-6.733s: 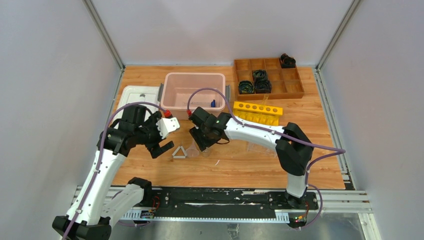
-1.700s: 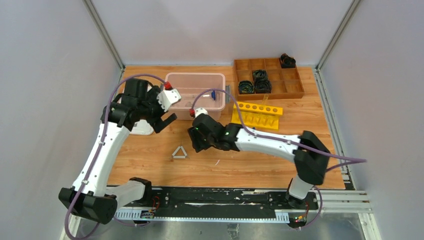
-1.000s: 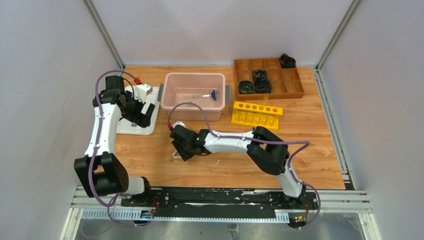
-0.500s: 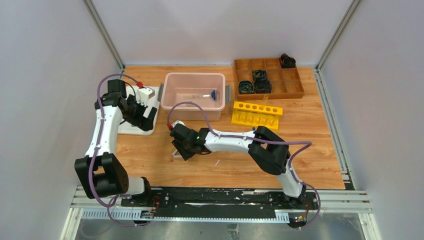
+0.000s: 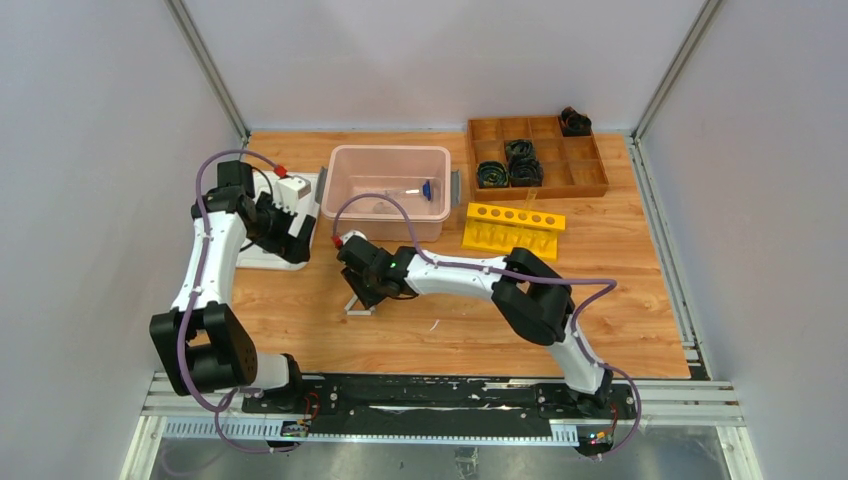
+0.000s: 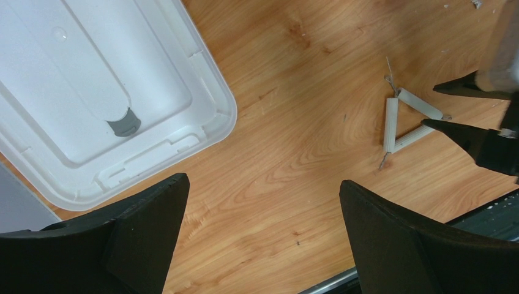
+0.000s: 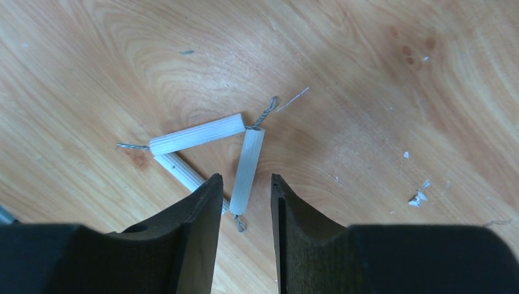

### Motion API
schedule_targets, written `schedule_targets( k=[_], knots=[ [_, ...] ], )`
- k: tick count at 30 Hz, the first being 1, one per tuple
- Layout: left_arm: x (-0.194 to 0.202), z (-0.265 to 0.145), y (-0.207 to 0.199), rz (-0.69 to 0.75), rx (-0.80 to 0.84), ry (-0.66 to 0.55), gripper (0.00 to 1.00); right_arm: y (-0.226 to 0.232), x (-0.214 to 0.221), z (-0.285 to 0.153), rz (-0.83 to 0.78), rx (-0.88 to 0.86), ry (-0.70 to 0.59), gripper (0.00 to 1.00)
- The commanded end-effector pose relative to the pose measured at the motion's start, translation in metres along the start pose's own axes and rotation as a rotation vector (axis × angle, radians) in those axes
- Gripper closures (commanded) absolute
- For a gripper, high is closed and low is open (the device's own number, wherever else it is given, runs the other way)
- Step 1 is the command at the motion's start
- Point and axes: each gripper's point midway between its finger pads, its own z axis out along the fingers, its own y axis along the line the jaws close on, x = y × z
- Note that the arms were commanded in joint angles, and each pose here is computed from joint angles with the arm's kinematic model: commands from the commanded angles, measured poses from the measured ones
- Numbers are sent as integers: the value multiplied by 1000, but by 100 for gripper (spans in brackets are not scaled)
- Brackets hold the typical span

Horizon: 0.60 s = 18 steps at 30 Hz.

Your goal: Organize the chemistry lab equipment

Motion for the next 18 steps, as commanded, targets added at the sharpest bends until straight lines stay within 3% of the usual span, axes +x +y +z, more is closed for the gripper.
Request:
schedule_targets(
  k=[1,7,12,18],
  knots=[
    [-2,2,1,-33,-1,-8,0,-8,14,14,-7,31,43,62],
    [-12,-8,12,-65,-72,-30,0,-13,27,21,-15,49,73,73],
    [-14,-18,31,-112,-182,-6,0,-9,3,-2,-14,35,24,100],
    [-13,-33,55,-165,-323,23,0,-2,-75,-86,-56,-11,-161,100]
  ],
)
